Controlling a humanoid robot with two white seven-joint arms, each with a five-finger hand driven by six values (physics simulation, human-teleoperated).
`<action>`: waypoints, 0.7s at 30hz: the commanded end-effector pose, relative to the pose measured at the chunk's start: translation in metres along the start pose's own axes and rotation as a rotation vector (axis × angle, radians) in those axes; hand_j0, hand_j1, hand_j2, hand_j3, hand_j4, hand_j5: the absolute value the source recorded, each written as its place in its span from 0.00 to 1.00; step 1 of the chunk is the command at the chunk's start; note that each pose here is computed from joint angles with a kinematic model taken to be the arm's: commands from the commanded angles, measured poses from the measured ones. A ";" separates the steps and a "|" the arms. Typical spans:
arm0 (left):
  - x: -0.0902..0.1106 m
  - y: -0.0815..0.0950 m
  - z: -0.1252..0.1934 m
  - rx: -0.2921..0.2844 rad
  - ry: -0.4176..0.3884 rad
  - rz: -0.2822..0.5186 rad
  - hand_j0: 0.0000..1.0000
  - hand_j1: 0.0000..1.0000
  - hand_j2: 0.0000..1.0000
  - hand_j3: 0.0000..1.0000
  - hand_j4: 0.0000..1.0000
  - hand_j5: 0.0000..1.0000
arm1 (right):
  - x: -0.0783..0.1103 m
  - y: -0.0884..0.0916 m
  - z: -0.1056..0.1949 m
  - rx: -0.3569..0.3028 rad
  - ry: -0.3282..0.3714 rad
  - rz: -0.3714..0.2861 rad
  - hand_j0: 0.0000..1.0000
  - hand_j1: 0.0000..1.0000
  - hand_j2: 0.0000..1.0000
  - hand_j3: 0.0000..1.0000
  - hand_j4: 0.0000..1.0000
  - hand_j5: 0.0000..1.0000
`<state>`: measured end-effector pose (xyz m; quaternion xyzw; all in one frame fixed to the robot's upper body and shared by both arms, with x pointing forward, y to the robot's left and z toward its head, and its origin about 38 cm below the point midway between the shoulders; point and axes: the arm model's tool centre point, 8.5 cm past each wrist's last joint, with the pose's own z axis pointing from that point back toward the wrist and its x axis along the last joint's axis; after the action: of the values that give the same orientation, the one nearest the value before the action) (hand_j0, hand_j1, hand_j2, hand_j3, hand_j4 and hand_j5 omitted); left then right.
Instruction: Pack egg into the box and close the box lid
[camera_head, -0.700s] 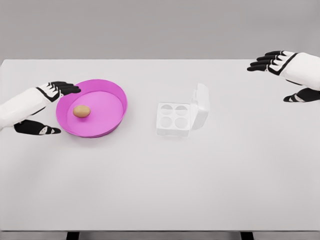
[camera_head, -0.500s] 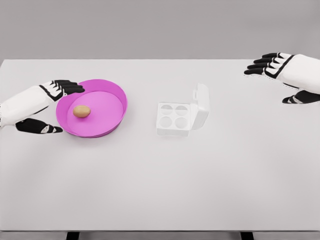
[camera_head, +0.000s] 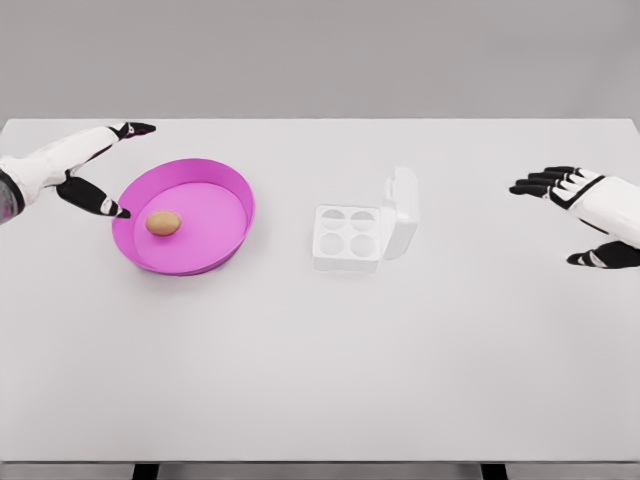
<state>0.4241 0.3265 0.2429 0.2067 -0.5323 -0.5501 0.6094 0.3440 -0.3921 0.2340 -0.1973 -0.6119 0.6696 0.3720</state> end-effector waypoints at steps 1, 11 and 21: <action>0.010 -0.022 -0.016 -0.019 0.036 -0.033 1.00 1.00 1.00 1.00 1.00 1.00 | 0.001 -0.010 0.004 0.005 0.001 0.028 1.00 1.00 1.00 1.00 1.00 1.00; 0.012 -0.044 -0.027 -0.054 0.124 -0.082 0.89 0.89 0.89 0.89 0.89 0.89 | 0.009 -0.004 0.008 0.025 -0.012 0.030 1.00 1.00 1.00 1.00 1.00 1.00; 0.019 -0.054 -0.033 -0.053 0.148 -0.209 0.89 0.89 0.89 0.89 0.89 0.89 | 0.009 -0.004 0.014 0.013 -0.001 0.026 1.00 1.00 1.00 1.00 1.00 1.00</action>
<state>0.4256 0.2844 0.1962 0.2750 -0.4529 -0.5995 0.5999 0.3292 -0.3932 0.2395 -0.2008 -0.6019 0.6821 0.3635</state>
